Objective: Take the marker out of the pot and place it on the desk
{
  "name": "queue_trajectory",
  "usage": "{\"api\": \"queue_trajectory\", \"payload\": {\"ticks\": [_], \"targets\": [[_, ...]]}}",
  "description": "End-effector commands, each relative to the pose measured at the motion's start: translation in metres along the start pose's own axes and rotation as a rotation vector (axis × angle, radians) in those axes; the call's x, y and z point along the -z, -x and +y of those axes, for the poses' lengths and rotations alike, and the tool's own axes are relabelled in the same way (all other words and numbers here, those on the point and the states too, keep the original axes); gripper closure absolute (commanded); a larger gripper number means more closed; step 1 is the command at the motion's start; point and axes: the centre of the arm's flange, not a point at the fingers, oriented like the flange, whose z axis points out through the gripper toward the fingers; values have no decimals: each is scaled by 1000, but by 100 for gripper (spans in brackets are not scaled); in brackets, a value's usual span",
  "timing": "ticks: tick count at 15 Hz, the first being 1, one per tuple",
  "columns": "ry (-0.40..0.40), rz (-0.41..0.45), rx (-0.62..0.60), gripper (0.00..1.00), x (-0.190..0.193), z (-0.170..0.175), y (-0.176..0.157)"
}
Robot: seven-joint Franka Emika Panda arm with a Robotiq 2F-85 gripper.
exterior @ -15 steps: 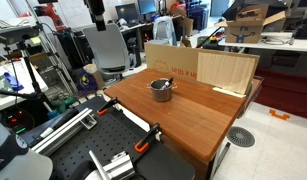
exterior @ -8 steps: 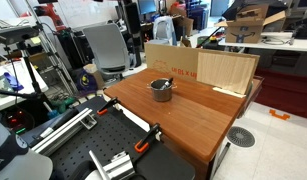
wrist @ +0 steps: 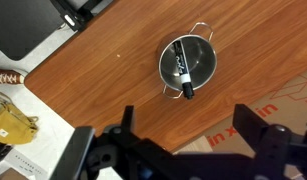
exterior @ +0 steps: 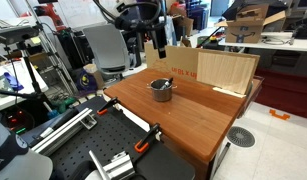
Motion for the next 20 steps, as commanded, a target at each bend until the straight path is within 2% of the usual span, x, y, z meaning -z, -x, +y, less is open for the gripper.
{"api": "queue_trajectory", "payload": {"ticks": [1, 10, 20], "targets": [[61, 32, -26, 0, -29, -23, -21], [89, 35, 35, 0, -104, -57, -27], [140, 47, 43, 0, -145, -60, -30]]}}
